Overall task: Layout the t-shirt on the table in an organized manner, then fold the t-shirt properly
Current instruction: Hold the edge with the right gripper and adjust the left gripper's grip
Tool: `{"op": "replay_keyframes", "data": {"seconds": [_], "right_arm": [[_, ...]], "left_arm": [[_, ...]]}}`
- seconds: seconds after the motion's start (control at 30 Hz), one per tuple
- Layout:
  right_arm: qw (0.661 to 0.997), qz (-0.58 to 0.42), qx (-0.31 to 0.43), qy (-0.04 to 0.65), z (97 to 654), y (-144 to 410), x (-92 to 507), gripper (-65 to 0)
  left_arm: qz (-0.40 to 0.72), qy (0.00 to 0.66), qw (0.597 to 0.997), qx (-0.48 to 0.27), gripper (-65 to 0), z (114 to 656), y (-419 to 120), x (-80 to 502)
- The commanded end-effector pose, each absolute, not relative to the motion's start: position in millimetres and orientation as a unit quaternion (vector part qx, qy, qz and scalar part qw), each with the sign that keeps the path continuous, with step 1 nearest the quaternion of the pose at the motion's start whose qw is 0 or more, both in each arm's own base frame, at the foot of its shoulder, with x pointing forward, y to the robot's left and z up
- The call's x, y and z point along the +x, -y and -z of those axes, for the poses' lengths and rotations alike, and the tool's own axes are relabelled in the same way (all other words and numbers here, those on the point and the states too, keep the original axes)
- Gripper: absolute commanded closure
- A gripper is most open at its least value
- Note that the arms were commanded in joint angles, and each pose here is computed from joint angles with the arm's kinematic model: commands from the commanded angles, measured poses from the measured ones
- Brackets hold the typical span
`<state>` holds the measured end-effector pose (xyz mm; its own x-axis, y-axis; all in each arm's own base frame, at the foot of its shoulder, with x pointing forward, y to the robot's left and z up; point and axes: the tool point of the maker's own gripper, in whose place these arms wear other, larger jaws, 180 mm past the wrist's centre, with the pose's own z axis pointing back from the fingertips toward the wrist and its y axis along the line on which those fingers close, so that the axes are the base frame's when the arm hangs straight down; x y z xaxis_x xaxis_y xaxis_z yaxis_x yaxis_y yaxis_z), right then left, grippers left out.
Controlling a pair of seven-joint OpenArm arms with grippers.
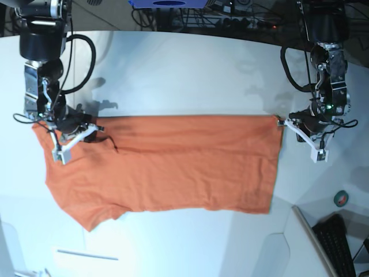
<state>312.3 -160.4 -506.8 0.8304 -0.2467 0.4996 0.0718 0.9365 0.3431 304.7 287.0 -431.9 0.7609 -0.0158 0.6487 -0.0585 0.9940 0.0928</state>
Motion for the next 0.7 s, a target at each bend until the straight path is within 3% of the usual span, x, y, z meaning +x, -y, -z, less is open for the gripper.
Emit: {"op": "replay_keyframes", "data": {"seconds": [0.0, 0.27, 0.43, 0.67], "right_arm": [[0.95, 0.081, 0.139, 0.268, 508, 168, 311, 0.0], [0.95, 0.081, 0.139, 0.268, 508, 168, 311, 0.0], [0.95, 0.083, 0.138, 0.269, 508, 170, 311, 0.0], [0.95, 0.082, 0.138, 0.269, 508, 170, 311, 0.0]], "left_arm": [[-0.004, 0.356, 0.934, 0.041, 0.0, 426, -272, 308], [0.041, 0.325, 0.945, -0.005, 0.0, 450, -213, 282], [0.021, 0.293, 0.956, 0.006, 0.0, 471, -231, 271], [-0.016, 0.298, 0.954, 0.02, 0.0, 468, -257, 281]]}}
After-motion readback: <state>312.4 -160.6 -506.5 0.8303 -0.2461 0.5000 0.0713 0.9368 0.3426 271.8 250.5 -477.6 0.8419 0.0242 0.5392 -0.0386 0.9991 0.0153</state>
